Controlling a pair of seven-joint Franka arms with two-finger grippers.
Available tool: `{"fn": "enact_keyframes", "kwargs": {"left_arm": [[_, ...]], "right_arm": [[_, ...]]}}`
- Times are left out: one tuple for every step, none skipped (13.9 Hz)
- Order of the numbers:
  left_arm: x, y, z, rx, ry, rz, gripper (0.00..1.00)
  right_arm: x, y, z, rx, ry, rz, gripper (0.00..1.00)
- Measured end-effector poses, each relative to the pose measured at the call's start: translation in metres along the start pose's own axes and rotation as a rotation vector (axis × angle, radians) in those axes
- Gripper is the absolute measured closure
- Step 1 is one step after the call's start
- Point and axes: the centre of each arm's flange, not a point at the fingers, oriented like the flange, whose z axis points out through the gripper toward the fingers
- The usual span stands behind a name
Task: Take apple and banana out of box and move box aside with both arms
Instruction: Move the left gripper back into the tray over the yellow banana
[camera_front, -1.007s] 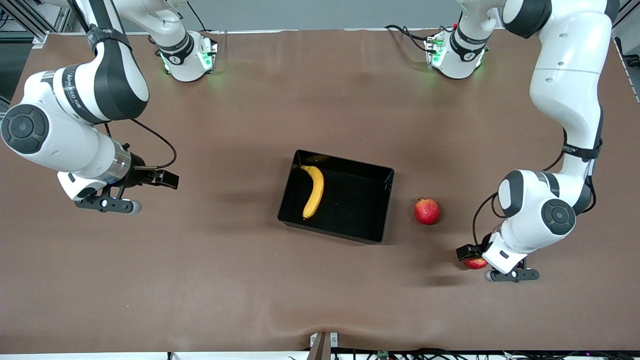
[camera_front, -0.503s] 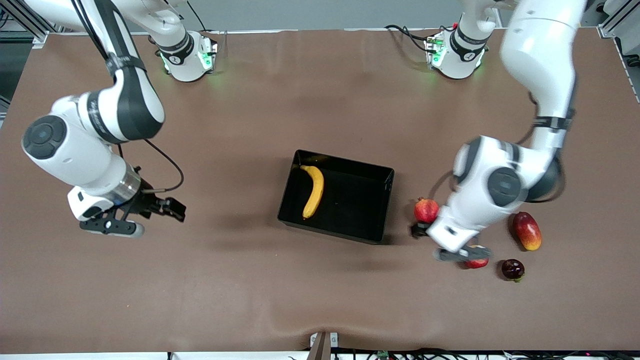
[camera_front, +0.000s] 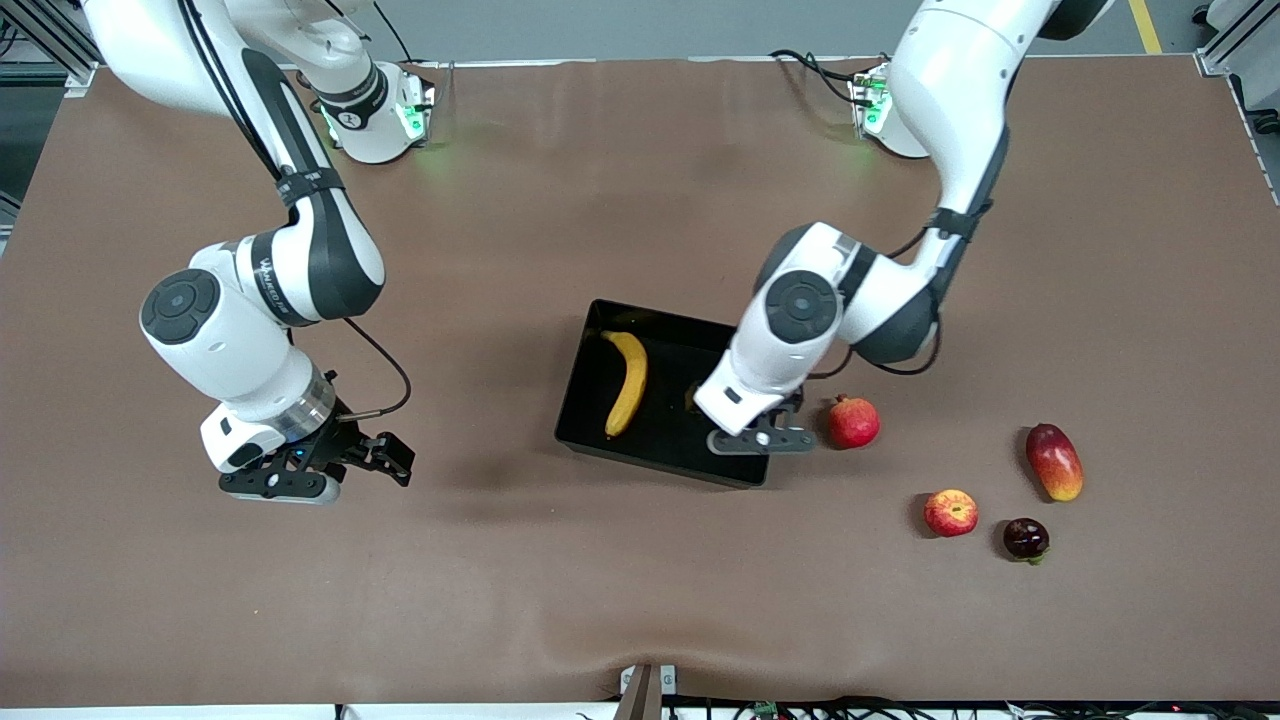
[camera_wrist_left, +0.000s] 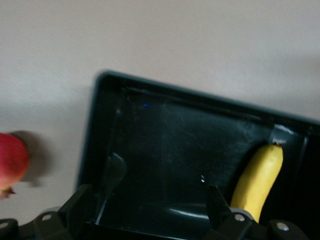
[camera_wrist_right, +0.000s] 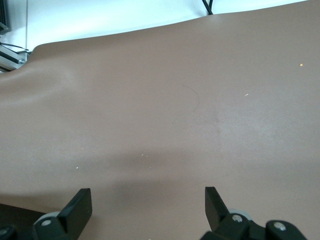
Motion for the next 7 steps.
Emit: {"fn": "enact_keyframes", "kwargs": {"left_arm": [[-0.004,0.007,0.007,0.0,-0.002,0.01,0.0],[-0.008,0.014,0.015,-0.003,-0.002,0.015,0.0],[-0.013,0.021,0.024,-0.008,0.001,0.009,0.0],[-0.018,0.03,0.034,-0.012,0.001,-0.002,0.0],[-0.026,0.04,0.045,-0.01,-0.001,-0.011,0.0],[-0.035,0.05,0.055,0.002,-0.001,-0.012,0.0],[-0.044,0.059,0.063,0.016,-0.002,-0.01,0.0]], "right_arm": [[0.0,0.001,0.001,-0.001,-0.002,0.0,0.0],[-0.001,0.001,0.001,-0.002,-0.004,-0.001,0.0],[-0.001,0.001,0.001,-0.002,-0.005,-0.002,0.0],[-0.001,0.001,0.001,-0.002,-0.006,-0.003,0.0],[-0.001,0.001,0.001,-0.004,-0.012,-0.003,0.0],[-0.002,0.001,0.002,-0.006,-0.019,-0.003,0.0],[-0.003,0.001,0.002,-0.007,-0.025,-0.004,0.0]]}}
